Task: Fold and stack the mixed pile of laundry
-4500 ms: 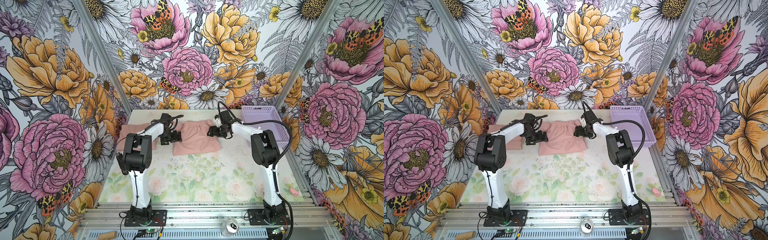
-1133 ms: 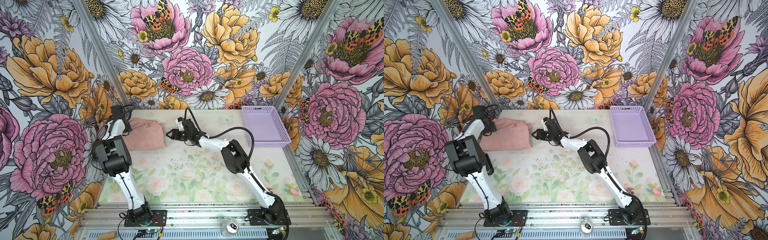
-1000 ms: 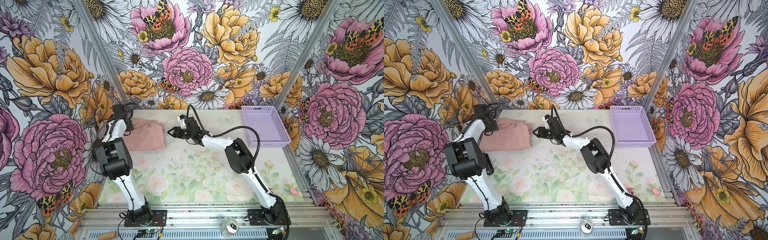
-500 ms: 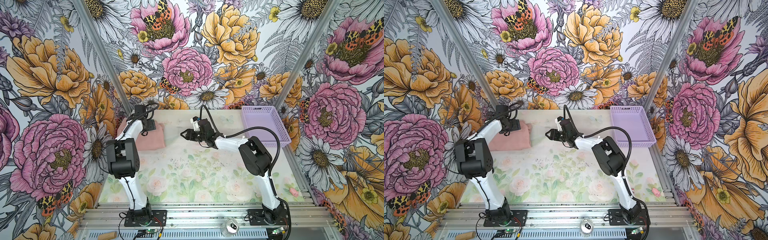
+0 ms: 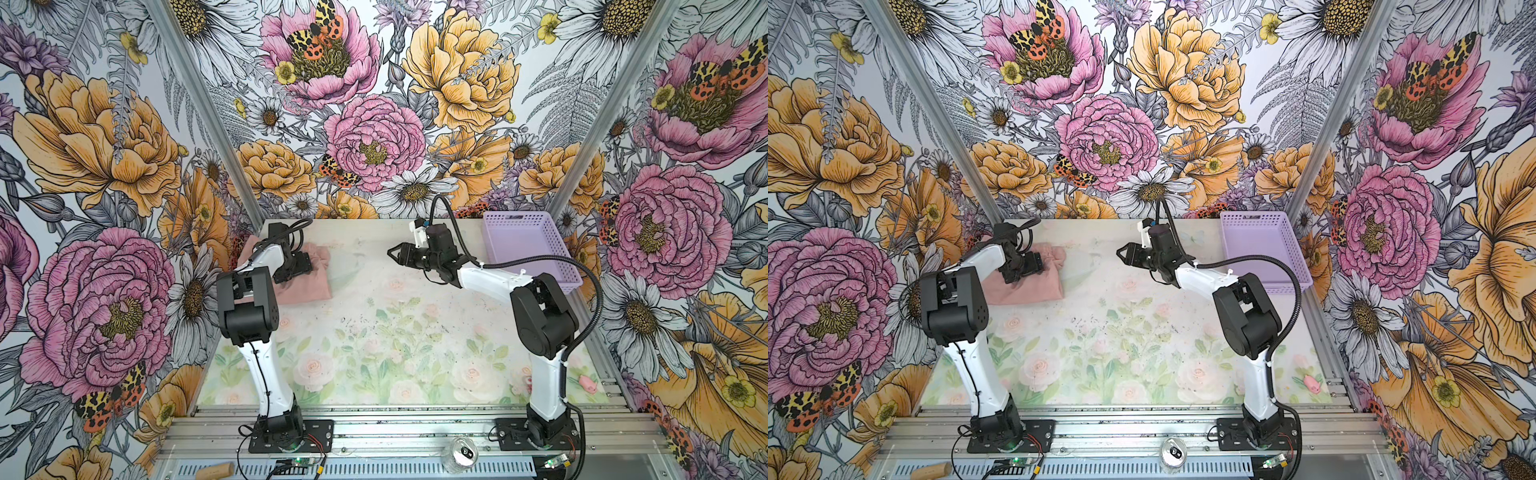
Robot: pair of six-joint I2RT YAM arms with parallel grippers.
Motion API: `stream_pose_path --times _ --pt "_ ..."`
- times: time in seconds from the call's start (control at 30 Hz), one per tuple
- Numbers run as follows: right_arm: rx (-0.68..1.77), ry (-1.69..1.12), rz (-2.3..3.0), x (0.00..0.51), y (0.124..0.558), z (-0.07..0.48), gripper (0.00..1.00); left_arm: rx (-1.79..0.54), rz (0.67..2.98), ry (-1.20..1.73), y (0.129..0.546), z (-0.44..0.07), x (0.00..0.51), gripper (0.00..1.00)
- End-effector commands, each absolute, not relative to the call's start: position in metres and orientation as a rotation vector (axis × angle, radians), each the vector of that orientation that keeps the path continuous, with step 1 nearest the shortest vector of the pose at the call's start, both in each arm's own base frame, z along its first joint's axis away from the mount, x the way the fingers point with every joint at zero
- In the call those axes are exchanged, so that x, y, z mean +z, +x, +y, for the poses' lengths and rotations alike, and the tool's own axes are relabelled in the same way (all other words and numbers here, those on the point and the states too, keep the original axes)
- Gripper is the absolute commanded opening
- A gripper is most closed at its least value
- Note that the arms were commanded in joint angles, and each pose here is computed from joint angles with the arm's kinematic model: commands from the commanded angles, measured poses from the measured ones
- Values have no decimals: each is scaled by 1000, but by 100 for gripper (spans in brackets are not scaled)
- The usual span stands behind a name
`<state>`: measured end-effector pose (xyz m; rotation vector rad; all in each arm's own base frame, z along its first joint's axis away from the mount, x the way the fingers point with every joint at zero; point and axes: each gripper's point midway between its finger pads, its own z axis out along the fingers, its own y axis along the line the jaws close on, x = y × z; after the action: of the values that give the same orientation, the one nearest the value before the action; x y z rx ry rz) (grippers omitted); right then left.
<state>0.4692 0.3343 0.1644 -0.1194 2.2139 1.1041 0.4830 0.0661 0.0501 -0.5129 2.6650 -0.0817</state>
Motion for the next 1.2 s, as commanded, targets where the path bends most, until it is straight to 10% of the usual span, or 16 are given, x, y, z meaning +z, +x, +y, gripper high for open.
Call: stream_pose_path --times 0.0,0.33,1.17 --pt "1033 -149 2216 183 464 310 54 -169 2651 -457 475 41 75 95" --pt "623 -110 2307 154 449 194 74 -184 2301 -230 452 -16 191 99" --pt "-205 125 2102 125 427 -16 99 25 1983 -93 383 7 166 99"
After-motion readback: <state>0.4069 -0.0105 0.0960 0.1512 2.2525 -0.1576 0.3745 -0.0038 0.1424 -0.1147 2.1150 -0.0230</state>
